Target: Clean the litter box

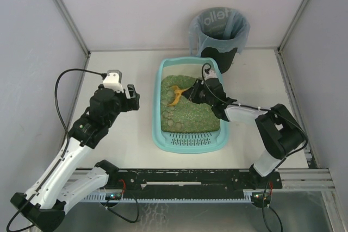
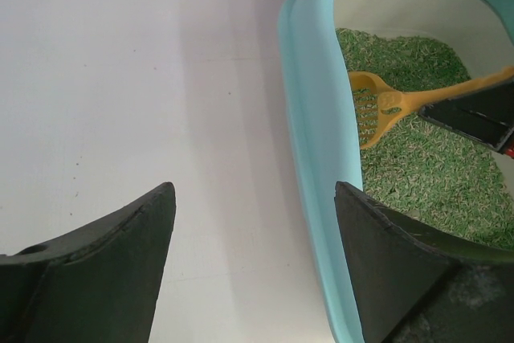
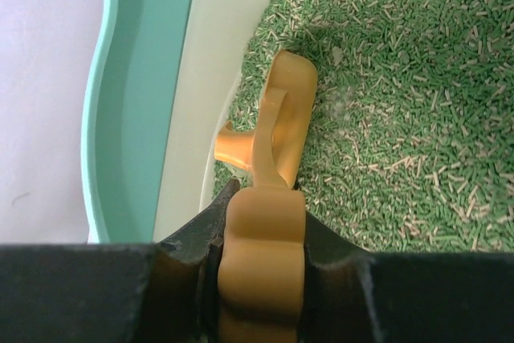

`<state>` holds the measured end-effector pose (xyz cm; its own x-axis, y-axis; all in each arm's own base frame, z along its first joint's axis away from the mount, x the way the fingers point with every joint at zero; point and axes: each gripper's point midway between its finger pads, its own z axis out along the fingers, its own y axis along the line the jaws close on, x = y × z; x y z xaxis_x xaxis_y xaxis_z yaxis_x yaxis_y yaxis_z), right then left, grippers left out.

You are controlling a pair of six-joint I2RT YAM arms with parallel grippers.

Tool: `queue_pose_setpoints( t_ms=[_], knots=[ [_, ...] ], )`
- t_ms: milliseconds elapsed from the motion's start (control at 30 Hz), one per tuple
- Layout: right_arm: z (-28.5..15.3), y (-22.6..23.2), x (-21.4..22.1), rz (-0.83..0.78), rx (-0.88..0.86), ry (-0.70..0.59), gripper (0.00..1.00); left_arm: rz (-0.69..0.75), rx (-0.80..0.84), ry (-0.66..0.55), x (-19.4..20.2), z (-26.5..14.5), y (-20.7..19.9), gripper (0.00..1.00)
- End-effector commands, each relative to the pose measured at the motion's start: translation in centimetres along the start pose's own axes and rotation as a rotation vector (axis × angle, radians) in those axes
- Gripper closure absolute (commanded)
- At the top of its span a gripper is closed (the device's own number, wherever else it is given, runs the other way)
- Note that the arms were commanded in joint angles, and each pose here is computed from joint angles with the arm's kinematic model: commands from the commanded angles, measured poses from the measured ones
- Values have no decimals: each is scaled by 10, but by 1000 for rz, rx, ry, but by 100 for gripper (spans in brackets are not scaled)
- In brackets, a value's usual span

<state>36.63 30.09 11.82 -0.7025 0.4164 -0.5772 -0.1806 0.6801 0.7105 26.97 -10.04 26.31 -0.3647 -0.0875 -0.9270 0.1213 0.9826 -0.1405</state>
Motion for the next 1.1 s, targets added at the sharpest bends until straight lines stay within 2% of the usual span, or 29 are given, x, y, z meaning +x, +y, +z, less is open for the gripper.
queue_pose_setpoints(
  t_ms=[0,433,767,900,1067],
  knots=[
    [-25,44,-23,-4,-145,-102,100,12,2,0,2,4,1,17],
    [-63,34,-41,50,-159,-223,100,8,7,6,4,4,0,18],
    [-123,17,-60,140,-252,-288,100,-97,68,2,4,7,-15,17],
    [-137,4,-66,101,-167,-321,100,-95,67,17,7,9,-16,17],
    [-141,-14,-65,-33,47,-292,100,-91,69,27,9,10,-17,17]
  ],
)
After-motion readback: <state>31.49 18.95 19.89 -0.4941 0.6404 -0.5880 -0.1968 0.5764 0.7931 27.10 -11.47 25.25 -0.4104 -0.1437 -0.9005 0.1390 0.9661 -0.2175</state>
